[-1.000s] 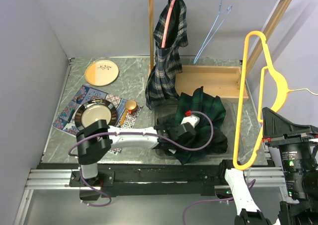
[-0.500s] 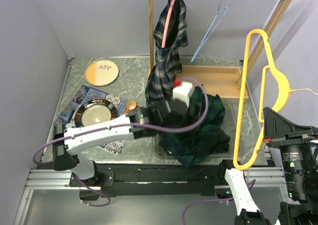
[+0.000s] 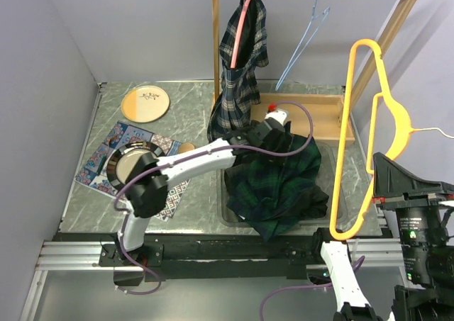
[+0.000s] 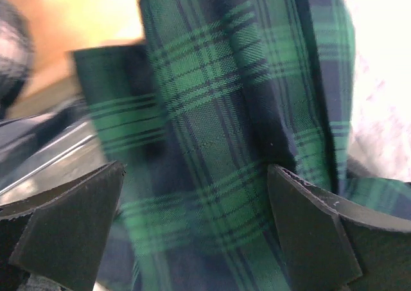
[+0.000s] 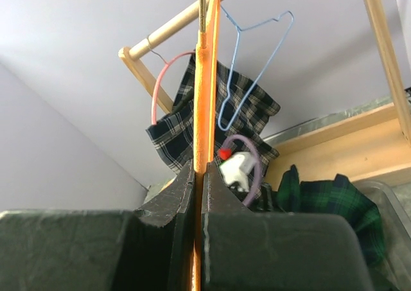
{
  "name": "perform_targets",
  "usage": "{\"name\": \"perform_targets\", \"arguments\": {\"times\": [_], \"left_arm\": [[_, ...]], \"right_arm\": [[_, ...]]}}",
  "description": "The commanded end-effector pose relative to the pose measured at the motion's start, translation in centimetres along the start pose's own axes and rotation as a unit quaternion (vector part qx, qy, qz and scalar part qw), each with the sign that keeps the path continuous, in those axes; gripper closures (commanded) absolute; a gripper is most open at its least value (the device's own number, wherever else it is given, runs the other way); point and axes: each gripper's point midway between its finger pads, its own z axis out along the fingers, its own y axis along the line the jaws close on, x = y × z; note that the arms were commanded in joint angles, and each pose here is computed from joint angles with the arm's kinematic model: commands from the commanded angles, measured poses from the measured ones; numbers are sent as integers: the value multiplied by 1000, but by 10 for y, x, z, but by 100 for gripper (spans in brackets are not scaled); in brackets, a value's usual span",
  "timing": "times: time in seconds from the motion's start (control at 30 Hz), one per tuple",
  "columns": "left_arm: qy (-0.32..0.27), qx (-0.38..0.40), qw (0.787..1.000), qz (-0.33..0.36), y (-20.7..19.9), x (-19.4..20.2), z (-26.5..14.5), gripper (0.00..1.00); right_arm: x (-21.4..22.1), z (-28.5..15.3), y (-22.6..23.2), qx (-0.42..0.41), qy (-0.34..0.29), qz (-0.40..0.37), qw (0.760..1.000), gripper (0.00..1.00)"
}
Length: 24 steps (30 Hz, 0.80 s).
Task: Remove the skirt from the hanger
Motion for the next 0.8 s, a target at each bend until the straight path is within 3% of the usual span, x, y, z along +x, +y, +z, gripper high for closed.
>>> {"name": "perform_targets", "arguments": {"times": [0.0, 0.07, 0.17, 0.2, 0.3, 0.37, 0.57, 0.7, 0.77], "left_arm": [[-37, 71, 997, 20, -31, -26, 17, 1], [-15, 84, 996, 32, -38, -11, 34, 3], [-16, 102, 994, 33, -50, -15, 31, 31], [-12, 110, 993, 36, -51, -8, 29, 53], [-31, 179, 982, 44, -74, -18, -7, 82], [-34, 229, 972, 49, -93, -24, -39, 96], [-32, 315, 946, 69, -135, -3, -110, 99], [9, 323, 944, 73, -132, 40, -112, 99], [20, 279, 957, 73, -116, 55, -91, 99]], "right_arm": [[-10, 2, 10, -29, -25, 2, 999, 100], [-9, 4, 12, -35, -19, -4, 999, 100], [-10, 6, 13, -36, -19, -6, 999, 100], [-10, 6, 13, -36, -19, -6, 999, 100], [-8, 6, 19, -51, -8, -6, 999, 100], [-6, 5, 24, -63, -1, -5, 998, 100], [-11, 2, 21, -53, -12, -10, 998, 100], [-16, -3, 26, -60, -19, -7, 998, 100], [-17, -5, 28, -64, -23, -4, 998, 100]]}}
